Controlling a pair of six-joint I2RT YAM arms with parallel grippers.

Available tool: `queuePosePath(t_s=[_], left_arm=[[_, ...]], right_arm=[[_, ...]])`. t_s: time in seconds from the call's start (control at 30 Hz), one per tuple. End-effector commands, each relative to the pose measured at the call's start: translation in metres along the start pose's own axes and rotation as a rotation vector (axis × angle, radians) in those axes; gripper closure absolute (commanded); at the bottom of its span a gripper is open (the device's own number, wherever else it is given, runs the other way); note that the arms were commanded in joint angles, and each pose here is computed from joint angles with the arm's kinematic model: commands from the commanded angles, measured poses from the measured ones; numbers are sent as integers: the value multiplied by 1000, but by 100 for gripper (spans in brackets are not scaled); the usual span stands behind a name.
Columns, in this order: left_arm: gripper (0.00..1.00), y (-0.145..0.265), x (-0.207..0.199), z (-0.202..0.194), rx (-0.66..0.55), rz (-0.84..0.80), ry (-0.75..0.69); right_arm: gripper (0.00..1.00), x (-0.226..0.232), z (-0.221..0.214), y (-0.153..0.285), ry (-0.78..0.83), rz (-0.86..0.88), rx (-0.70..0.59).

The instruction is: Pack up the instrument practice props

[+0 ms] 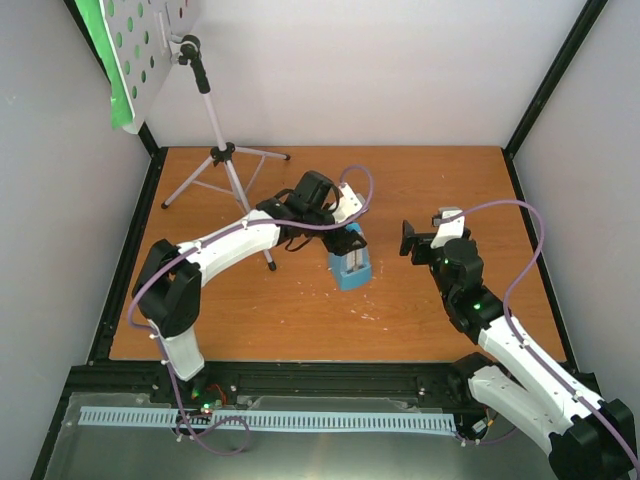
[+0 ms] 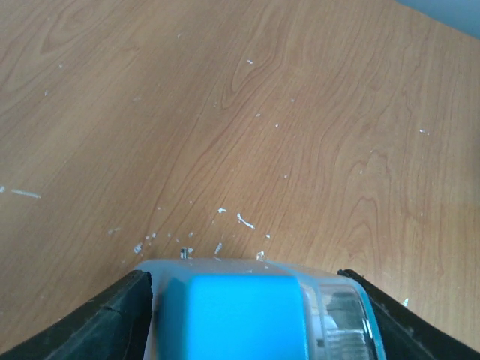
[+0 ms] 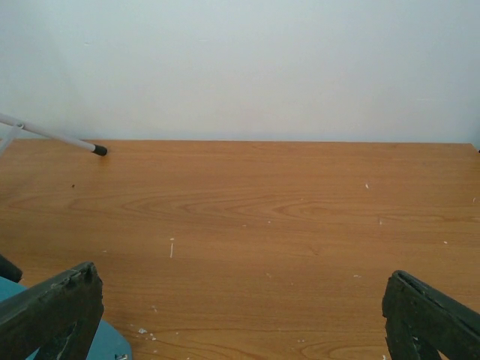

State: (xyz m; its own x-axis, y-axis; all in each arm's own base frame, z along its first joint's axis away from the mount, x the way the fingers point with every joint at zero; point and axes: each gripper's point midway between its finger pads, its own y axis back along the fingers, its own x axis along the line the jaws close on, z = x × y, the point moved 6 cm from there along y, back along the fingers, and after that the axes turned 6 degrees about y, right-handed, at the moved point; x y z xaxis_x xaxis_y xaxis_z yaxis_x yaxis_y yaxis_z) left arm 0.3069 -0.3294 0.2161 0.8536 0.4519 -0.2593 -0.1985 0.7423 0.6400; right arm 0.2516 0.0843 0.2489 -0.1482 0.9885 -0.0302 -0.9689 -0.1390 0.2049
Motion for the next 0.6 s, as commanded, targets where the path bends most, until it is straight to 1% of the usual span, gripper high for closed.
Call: queuePosePath(t_s=[0.0,0.17,0.2,0.27,0.33,0.37,0.47,0.5,0.53,0.57], left_arm=[[37,12,-6,5,-42,31,-26],[51,14,-6,4,-40,47,-29],[53,14,-6,4,-41,51,-29],[54,14,-6,4,-39,47,-24],[42,15,-8,4,-41,29,-17],[35,17,-10,6,-49,20,-14],[9,28,-16,14,-93,4,-10],[3,33,-17,17,-111,0,-6],[1,39,-17,20,-134,-5,3],[1,45,-16,23,-158,-16,13]], right_arm=[[0,-6,-3,1,10,-46,2],[0,-10,2,0,6,-90,-6],[0,-9,6,-1,3,-87,-15],[0,-5,12,-5,2,-54,-20],[0,4,18,-8,9,12,-21],[0,8,19,-10,12,45,-23],[0,23,22,-12,16,165,-29],[0,28,22,-12,16,205,-30],[0,32,23,-12,15,240,-30],[0,36,25,-12,13,279,-32]])
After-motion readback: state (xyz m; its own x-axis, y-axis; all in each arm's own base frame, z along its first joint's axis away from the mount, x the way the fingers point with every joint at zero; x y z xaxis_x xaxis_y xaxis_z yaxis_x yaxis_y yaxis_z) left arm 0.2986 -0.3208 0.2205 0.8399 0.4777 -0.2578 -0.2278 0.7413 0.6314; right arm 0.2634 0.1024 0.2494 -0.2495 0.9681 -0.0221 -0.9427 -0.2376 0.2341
